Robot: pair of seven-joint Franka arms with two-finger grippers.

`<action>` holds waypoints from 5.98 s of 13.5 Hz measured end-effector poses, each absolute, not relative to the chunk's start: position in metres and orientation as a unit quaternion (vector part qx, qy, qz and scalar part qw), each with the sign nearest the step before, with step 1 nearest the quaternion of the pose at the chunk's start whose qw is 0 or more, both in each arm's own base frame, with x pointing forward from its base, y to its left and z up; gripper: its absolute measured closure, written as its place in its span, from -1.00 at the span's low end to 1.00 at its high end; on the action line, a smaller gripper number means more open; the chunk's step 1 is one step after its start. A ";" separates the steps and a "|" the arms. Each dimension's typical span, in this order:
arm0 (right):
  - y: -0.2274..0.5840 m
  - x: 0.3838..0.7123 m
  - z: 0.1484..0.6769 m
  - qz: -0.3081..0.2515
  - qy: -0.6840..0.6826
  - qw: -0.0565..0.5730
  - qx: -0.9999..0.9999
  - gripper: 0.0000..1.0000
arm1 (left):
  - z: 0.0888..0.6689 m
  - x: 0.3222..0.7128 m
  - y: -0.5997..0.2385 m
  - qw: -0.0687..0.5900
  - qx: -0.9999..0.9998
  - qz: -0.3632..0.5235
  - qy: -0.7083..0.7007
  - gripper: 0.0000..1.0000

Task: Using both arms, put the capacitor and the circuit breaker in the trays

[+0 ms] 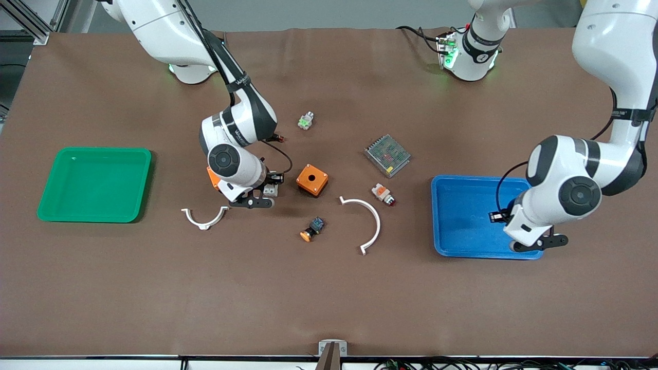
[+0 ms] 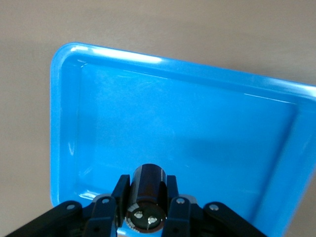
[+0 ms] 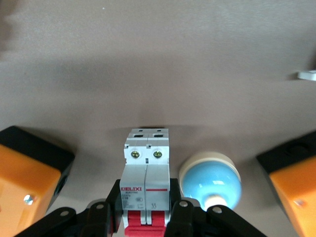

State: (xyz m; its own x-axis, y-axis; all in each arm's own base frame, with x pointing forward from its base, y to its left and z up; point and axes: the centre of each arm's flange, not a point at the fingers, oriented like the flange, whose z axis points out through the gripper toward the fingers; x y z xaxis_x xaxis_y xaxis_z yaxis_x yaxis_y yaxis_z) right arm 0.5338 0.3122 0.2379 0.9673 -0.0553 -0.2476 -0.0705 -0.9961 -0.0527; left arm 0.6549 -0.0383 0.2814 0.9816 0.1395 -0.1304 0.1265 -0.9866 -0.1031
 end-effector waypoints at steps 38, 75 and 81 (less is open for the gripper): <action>-0.260 0.502 0.242 0.058 0.024 -0.015 -0.998 0.20 | 0.632 0.582 -0.075 0.017 -0.997 -0.056 -0.043 -1.00; -0.039 0.540 0.628 -0.014 0.038 -0.009 -0.999 -1.00 | 0.632 0.516 -0.074 0.010 -1.000 0.005 0.001 -1.00; -0.041 0.558 0.648 -0.038 0.038 -0.011 -0.998 -1.00 | 0.632 0.517 -0.075 0.010 -1.000 0.004 0.002 -1.00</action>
State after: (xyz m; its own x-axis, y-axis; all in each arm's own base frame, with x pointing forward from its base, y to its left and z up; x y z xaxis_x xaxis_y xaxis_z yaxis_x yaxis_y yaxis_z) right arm 0.5575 -0.0406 0.6478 0.9942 -0.0758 0.0765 -0.0774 -0.9968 0.0182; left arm 0.5166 -0.0750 0.6322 1.0000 -0.0040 -0.0073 -0.0042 -0.9998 -0.0203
